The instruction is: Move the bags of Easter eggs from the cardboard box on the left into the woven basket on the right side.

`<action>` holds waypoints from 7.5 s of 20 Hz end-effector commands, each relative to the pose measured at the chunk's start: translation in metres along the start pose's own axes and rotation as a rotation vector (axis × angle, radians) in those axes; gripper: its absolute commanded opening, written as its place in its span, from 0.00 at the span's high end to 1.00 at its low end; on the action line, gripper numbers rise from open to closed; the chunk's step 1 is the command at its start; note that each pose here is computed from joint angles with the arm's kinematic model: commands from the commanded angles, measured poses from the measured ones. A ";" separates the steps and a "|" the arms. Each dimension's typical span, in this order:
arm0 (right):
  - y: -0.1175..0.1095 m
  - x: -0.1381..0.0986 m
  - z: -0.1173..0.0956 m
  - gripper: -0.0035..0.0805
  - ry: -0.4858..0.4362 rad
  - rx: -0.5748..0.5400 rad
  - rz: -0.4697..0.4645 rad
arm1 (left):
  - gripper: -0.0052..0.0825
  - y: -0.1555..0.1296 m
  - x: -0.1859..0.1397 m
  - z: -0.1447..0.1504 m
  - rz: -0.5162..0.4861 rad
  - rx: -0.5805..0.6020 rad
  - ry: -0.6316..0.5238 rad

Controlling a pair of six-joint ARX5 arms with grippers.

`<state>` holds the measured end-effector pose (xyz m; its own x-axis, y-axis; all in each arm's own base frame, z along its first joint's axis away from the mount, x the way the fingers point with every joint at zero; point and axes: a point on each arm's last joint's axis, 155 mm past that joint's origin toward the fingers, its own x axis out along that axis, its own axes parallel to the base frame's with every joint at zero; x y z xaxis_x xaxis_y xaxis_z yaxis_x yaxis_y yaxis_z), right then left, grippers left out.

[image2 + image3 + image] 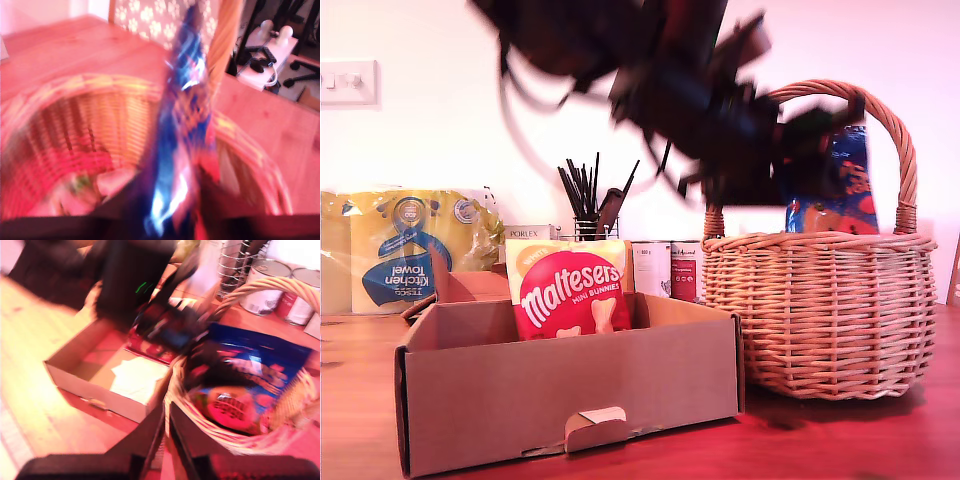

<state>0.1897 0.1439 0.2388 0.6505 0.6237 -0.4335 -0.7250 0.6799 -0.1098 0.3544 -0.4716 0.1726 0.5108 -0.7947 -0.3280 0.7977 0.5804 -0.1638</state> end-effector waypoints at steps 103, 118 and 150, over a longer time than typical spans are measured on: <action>0.001 0.003 -0.004 0.97 0.005 -0.008 0.002 | 0.96 -0.029 -0.129 0.016 -0.250 0.216 -0.172; -0.003 0.001 -0.003 0.97 0.008 -0.024 -0.017 | 0.96 0.002 -0.004 -0.033 -0.083 0.176 0.067; -0.054 0.105 0.008 0.97 0.041 -0.049 -0.060 | 0.19 -0.032 -0.013 -0.054 -0.244 0.223 0.219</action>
<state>0.2963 0.1748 0.2096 0.6852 0.5655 -0.4591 -0.6948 0.6967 -0.1788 0.3087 -0.4646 0.1432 0.2519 -0.8394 -0.4817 0.9432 0.3243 -0.0718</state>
